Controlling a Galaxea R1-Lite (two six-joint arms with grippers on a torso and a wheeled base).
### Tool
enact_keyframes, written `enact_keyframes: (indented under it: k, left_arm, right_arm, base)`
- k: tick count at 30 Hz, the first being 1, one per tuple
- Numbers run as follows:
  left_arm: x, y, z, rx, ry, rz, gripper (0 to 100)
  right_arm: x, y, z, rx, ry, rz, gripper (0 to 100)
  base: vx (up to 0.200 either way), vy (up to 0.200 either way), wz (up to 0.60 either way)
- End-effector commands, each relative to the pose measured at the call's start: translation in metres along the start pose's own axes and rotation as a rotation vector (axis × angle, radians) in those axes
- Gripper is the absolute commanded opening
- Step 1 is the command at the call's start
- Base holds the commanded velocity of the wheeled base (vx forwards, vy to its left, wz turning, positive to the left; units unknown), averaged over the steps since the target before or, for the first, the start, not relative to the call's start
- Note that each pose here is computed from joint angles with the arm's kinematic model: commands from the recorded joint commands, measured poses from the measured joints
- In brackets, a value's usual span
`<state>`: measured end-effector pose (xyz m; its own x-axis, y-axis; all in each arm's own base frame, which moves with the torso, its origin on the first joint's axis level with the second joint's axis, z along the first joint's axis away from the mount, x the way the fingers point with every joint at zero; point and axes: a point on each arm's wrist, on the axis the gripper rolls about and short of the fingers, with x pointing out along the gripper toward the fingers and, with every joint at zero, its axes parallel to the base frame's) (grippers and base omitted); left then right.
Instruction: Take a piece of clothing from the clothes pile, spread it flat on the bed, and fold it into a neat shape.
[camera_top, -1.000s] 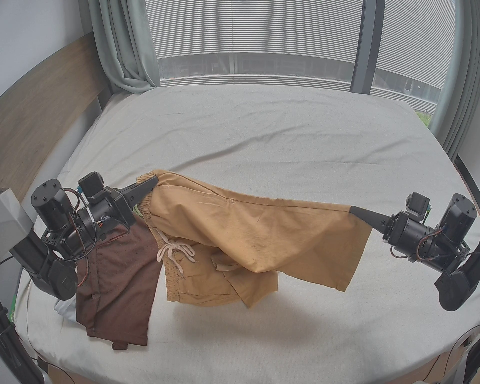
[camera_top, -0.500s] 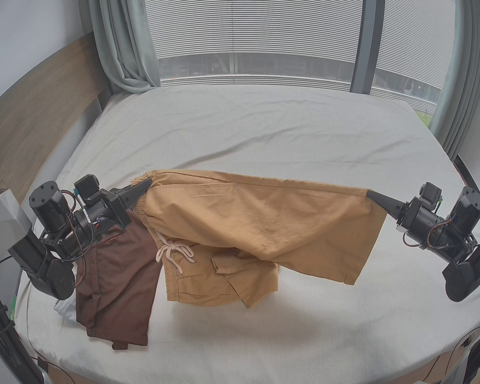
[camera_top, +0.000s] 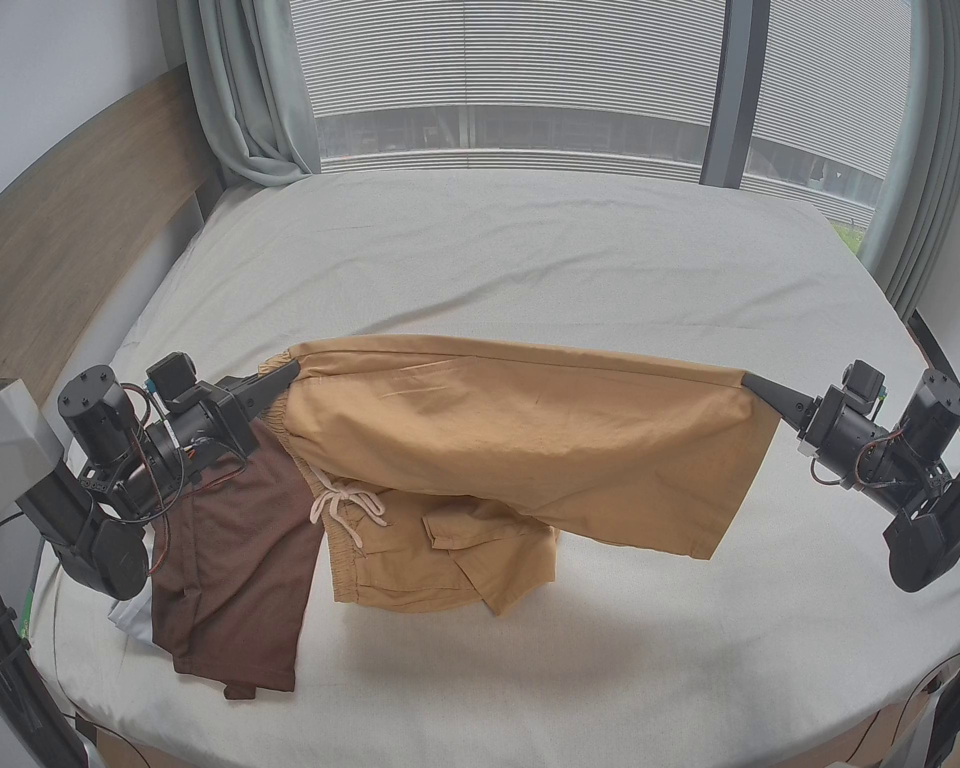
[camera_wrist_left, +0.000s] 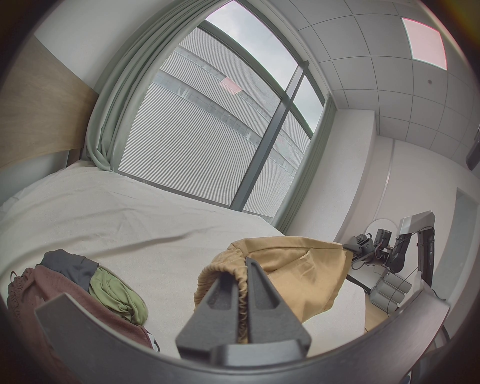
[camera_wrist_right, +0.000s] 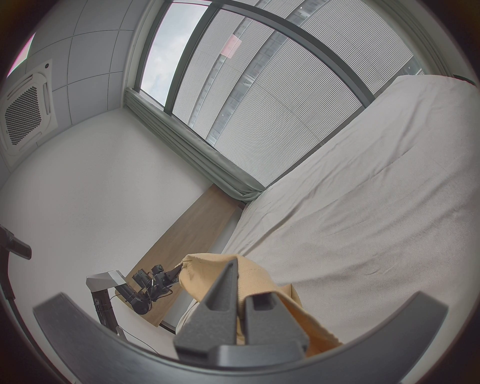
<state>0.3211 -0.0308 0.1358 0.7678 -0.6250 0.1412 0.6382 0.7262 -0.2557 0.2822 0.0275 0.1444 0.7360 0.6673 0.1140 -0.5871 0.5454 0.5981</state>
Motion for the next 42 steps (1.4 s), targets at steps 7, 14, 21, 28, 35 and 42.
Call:
enact_keyframes:
  k: [7, 14, 21, 28, 35, 42]
  left_arm:
    - [-0.001, 0.005, -0.002, -0.004, 0.003, 0.015, 0]
    - [0.004, 0.005, 0.001, -0.005, -0.011, 0.007, 0]
    - [0.03, 0.023, -0.005, -0.046, -0.06, 0.054, 0]
    - [0.053, 0.039, -0.015, -0.134, -0.123, 0.122, 0]
    - [0.063, 0.047, -0.031, -0.156, -0.114, 0.148, 0]
    - [0.085, 0.061, -0.048, -0.156, -0.136, 0.153, 0]
  right_arm:
    - [0.004, 0.001, 0.001, -0.005, -0.004, 0.007, 0]
    - [0.026, -0.012, 0.015, -0.044, -0.049, 0.031, 0]
    - [0.051, -0.059, 0.01, -0.022, -0.041, -0.009, 0]
    - [0.07, -0.094, 0.005, -0.008, -0.043, -0.025, 0]
    - [0.082, -0.104, 0.008, -0.002, -0.077, -0.025, 0]
    - [0.101, -0.123, 0.014, 0.002, -0.093, -0.015, 0]
  base:
    - [0.0, 0.0, 0.0]
    - [0.0, 0.0, 0.0]
    - [0.0, 0.0, 0.0]
    - [0.0, 0.0, 0.0]
    - [0.0, 0.0, 0.0]
    - [0.0, 0.0, 0.0]
